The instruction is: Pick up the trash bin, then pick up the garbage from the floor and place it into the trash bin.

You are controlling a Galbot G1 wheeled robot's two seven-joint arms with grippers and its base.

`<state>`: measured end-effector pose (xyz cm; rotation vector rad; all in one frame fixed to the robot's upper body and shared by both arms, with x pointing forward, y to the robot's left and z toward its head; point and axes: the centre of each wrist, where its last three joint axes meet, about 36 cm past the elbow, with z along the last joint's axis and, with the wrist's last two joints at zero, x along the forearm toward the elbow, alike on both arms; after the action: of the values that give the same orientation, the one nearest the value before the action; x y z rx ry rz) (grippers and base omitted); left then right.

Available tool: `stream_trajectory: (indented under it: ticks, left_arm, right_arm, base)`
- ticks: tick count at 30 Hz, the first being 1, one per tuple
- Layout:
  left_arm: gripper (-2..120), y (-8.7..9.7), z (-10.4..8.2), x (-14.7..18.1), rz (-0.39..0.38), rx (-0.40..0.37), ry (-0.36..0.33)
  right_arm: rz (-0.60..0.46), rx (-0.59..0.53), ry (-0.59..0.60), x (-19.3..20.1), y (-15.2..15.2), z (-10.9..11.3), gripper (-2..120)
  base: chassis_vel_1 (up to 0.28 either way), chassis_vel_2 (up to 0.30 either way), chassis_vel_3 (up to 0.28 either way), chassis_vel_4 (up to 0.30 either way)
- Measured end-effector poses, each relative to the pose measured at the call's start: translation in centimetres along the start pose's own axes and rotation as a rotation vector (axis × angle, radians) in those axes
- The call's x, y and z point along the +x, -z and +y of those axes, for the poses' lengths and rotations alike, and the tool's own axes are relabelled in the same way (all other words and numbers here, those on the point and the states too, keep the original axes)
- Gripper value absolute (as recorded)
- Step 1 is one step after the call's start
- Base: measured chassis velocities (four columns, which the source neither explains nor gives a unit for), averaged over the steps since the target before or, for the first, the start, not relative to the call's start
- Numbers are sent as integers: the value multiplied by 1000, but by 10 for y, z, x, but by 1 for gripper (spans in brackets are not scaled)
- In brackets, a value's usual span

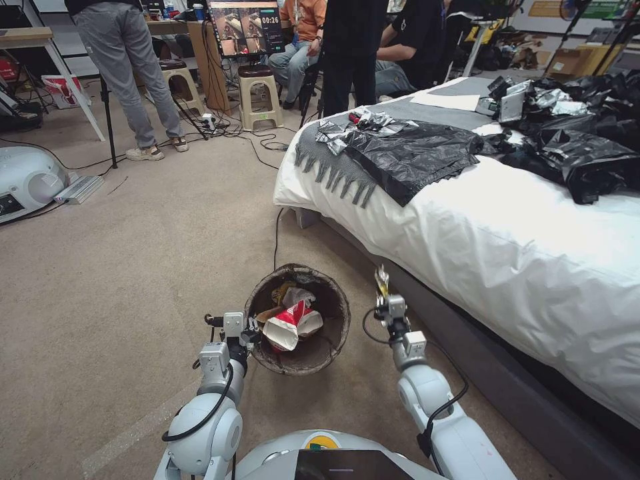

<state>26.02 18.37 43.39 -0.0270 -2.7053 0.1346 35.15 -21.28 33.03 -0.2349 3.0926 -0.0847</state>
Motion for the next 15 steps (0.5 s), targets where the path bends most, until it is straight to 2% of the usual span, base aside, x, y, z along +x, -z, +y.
stream_trajectory:
  ticks: [6,15]
  left_arm:
    - [0,3,-1,2,67,13,-12]
    - [0,4,-1,3,147,29,-20]
  right_arm:
    - [-166,-34,122,0,54,20,0]
    - [-291,-41,290,15,94,47,0]
  base:
    - [0,0,0,0]
    - [0,0,0,0]
